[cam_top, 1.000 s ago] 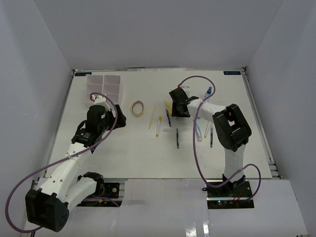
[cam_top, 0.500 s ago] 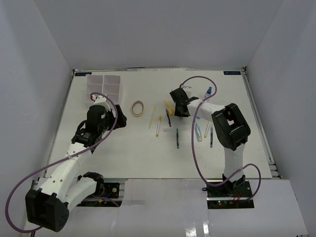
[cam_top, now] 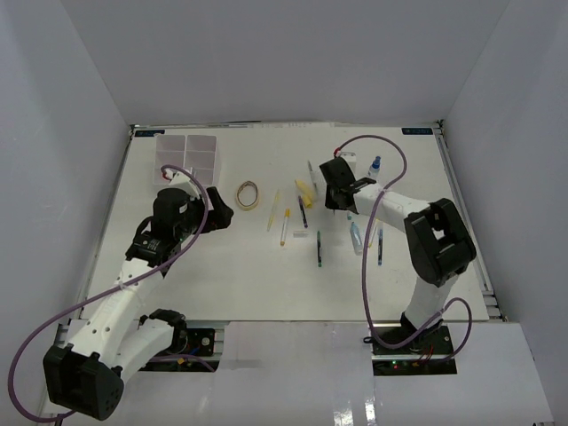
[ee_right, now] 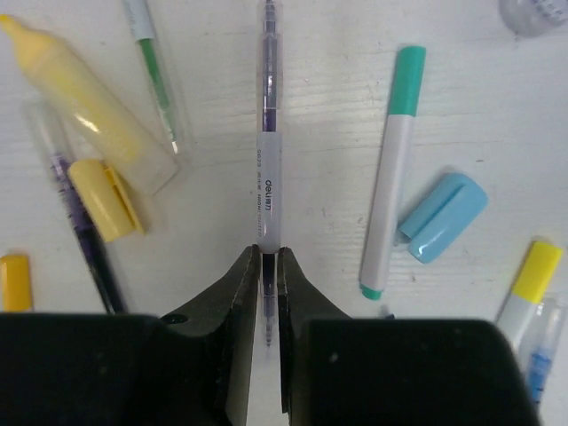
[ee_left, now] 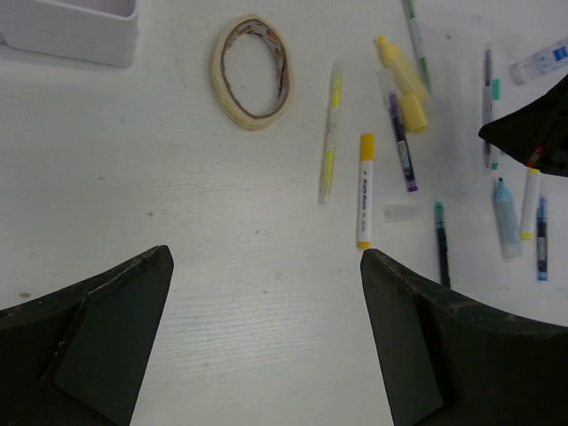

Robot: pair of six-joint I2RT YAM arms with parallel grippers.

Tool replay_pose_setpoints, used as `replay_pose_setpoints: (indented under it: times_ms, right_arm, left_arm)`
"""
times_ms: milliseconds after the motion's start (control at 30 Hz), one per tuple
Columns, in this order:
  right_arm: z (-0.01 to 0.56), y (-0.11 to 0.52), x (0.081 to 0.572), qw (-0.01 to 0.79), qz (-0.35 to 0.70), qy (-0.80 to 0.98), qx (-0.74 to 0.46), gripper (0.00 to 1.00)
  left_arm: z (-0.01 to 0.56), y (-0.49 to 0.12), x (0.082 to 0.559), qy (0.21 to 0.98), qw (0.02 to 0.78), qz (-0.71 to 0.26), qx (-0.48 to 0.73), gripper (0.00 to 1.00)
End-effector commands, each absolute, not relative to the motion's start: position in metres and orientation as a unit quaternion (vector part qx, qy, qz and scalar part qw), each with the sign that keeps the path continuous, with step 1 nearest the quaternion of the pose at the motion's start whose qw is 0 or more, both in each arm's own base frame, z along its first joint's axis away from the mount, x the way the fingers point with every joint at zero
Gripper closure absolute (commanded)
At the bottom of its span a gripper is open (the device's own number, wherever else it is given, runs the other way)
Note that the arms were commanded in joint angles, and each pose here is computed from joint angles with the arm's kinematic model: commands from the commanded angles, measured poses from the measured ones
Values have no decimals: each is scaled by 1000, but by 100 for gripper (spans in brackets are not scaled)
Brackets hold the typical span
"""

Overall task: Sort the stationery into containers
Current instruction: Pick up the pen from the center of the board.

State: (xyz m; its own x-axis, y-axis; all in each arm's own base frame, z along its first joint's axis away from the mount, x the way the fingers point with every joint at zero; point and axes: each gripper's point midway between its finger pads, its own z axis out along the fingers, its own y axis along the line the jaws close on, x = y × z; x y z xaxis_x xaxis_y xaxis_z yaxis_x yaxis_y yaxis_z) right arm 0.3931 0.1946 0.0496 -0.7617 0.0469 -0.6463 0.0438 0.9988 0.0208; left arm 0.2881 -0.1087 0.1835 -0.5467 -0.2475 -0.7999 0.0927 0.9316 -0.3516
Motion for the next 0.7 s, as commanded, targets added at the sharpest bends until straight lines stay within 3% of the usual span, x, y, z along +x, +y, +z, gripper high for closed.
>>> replay_pose_setpoints:
  times_ms: [0, 267, 667]
  right_arm:
    - [117, 208, 397, 425, 61, 903, -14, 92]
    - [216, 279, 325, 535, 241, 788, -189, 92]
    - [268, 336, 265, 548, 357, 701, -284, 91]
  left_arm:
    - [234, -135, 284, 826, 497, -265, -28, 2]
    - [305, -179, 282, 787, 468, -401, -23, 2]
    - [322, -224, 318, 769, 431, -471, -29, 2]
